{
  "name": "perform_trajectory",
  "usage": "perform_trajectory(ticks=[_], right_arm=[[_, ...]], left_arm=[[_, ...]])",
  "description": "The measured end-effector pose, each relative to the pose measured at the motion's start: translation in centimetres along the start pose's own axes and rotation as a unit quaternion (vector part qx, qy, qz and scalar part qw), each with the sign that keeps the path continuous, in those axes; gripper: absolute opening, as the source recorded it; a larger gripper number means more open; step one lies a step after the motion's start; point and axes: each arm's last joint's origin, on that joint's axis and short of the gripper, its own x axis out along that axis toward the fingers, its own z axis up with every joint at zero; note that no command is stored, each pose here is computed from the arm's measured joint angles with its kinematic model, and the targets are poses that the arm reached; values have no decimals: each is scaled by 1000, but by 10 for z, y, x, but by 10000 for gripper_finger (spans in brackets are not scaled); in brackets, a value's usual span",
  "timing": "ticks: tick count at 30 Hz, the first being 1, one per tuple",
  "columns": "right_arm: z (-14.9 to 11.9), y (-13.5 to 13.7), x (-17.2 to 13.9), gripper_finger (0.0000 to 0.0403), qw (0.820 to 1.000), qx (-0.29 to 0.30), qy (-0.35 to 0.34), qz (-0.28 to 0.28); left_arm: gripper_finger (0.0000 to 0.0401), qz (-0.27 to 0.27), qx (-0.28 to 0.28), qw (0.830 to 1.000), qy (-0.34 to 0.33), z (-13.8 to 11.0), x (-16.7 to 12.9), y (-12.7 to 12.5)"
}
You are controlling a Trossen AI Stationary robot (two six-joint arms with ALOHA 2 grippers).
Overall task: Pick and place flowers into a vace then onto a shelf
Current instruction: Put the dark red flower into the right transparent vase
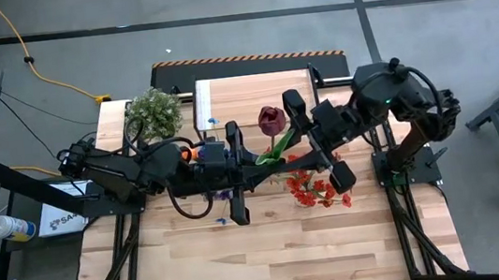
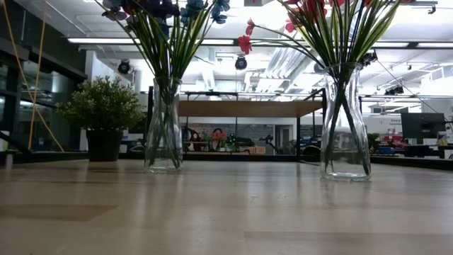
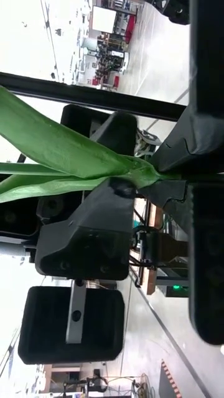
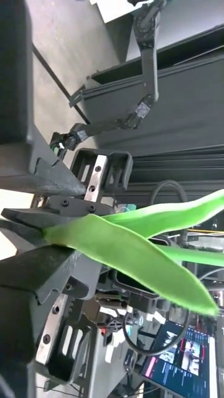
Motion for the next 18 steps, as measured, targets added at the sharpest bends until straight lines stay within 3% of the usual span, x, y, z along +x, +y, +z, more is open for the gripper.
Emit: perform_trajectory(ticks=[8,18], right_arm=[[-3,-1,5,92,1000,-5,6,2],[-4,-2,4,10,1000,-26,12,-1]], left_arm=[[31,3,1,1000,3,-1,0,0],[31,5,5,1000,11,-2,0,0]])
